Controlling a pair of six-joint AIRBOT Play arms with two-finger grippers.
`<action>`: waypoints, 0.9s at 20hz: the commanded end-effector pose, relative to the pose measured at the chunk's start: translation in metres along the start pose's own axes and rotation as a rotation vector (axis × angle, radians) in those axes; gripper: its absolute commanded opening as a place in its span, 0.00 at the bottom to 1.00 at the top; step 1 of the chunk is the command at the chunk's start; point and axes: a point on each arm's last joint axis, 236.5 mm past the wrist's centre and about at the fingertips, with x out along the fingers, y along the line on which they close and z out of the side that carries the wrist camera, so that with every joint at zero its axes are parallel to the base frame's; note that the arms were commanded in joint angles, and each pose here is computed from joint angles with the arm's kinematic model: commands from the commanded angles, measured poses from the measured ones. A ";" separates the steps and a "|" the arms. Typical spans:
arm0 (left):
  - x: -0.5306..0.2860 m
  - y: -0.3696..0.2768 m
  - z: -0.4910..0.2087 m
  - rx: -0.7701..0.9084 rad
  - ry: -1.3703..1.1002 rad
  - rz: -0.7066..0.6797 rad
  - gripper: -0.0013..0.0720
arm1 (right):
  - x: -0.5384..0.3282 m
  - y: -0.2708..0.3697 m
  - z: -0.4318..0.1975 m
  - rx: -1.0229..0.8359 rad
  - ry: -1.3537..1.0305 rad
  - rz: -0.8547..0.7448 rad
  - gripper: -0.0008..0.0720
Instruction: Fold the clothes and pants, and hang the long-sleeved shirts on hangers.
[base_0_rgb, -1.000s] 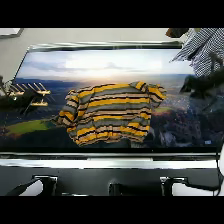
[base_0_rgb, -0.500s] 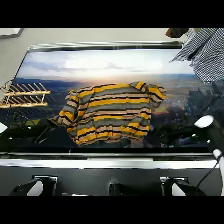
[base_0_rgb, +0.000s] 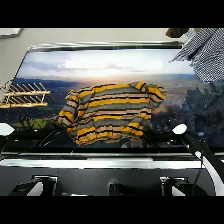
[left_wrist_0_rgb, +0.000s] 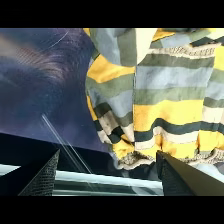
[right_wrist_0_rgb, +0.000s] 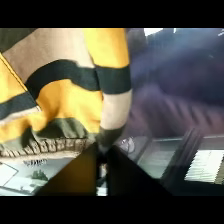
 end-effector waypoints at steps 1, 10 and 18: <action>0.005 0.000 -0.011 -0.021 0.038 -0.012 0.94 | -0.003 0.012 0.002 -0.029 -0.026 0.032 0.04; 0.058 -0.012 -0.047 -0.002 0.142 -0.042 0.93 | -0.041 0.030 -0.020 -0.084 -0.046 0.060 0.04; 0.105 -0.020 -0.074 -0.021 0.245 -0.017 0.88 | -0.057 0.041 -0.028 -0.101 -0.064 0.096 0.04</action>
